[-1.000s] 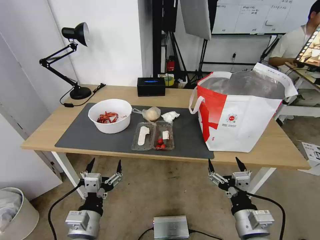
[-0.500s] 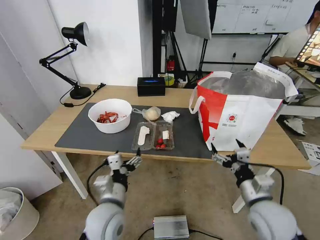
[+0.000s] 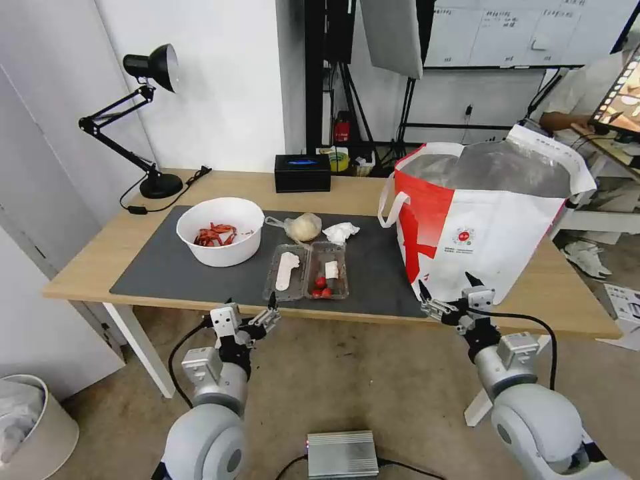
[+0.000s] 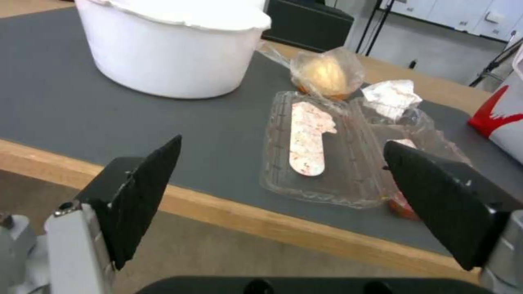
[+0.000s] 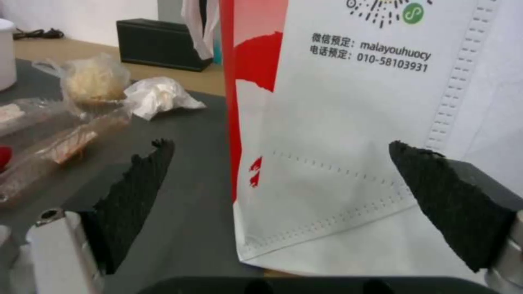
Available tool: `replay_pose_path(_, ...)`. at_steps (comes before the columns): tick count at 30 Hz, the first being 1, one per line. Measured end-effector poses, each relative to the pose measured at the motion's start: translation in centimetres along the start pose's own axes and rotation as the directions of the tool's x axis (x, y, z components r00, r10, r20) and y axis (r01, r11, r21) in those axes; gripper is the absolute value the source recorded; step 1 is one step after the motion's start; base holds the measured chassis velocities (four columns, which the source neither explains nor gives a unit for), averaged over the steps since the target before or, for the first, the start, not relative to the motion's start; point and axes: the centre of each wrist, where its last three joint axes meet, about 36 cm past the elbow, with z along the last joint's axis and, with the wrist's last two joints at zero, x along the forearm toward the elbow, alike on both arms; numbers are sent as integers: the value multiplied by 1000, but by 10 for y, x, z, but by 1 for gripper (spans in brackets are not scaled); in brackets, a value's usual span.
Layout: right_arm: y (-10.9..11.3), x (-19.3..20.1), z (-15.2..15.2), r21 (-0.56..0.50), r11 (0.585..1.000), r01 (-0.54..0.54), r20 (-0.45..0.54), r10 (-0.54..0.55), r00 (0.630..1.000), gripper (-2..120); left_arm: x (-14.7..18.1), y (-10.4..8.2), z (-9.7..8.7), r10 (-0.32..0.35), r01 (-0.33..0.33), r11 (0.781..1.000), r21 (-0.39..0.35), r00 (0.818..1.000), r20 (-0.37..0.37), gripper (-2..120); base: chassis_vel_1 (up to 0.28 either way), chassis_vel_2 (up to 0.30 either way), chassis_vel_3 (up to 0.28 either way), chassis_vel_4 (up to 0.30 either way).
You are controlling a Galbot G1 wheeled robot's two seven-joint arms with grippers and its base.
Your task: Pick up the trash from the table and place it into the takeout bag.
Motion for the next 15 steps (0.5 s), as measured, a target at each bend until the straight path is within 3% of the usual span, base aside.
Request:
replay_pose_path(10,6,1,0,-39,998,45,6,-45,999,100,2,2,-2,-12,12,1000,-1,1000,4,100,0,0,0,0)
replay_pose_path(15,13,1,-2,-79,988,130,42,-127,991,100,1,2,-5,-22,22,1000,18,1000,0,100,0,0,0,0)
